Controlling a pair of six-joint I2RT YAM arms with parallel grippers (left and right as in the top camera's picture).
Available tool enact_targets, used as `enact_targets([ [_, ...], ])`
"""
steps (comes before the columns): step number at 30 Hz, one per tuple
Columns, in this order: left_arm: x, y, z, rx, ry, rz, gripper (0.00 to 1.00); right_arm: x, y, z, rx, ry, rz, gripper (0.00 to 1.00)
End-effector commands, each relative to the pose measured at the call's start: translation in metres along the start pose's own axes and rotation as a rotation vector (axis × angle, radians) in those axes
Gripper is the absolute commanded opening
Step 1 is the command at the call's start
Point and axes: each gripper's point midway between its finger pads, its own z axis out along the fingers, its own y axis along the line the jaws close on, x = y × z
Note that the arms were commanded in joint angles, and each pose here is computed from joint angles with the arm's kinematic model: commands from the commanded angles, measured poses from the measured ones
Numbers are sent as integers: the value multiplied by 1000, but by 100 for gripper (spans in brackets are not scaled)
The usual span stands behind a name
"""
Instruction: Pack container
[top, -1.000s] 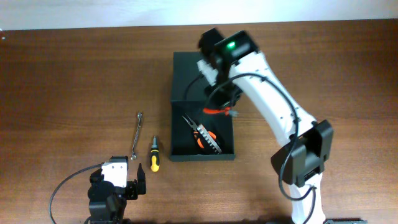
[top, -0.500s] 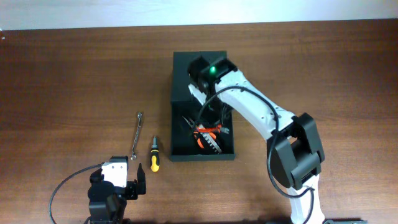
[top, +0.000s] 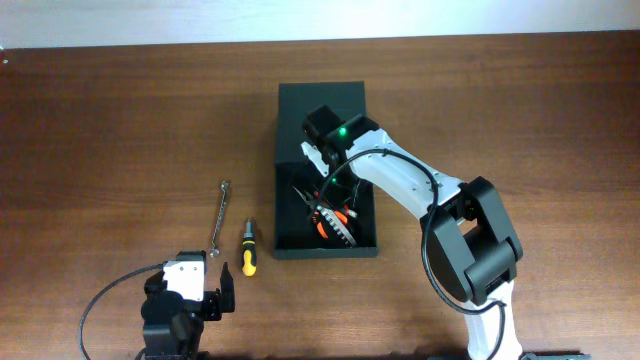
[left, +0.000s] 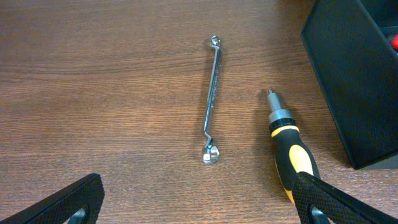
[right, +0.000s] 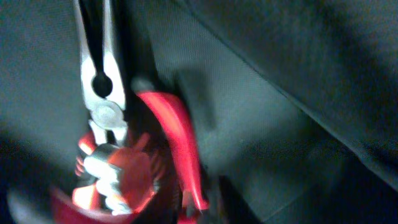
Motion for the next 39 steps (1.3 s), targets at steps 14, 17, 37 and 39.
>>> enact_targets([
  [14, 0, 1, 1, -4, -4, -13, 99, -2, -5, -90, 28, -187, 3, 89],
  [17, 0, 1, 0, -4, -5, -13, 99, 1, -2, -131, 35, -276, -2, 91],
  [37, 0, 1, 0, -4, -5, -13, 99, 199, -6, -261, 157, -869, 209, 99],
  [39, 0, 1, 1, -4, -4, -13, 99, 215, -4, -264, 154, -934, 209, 99],
])
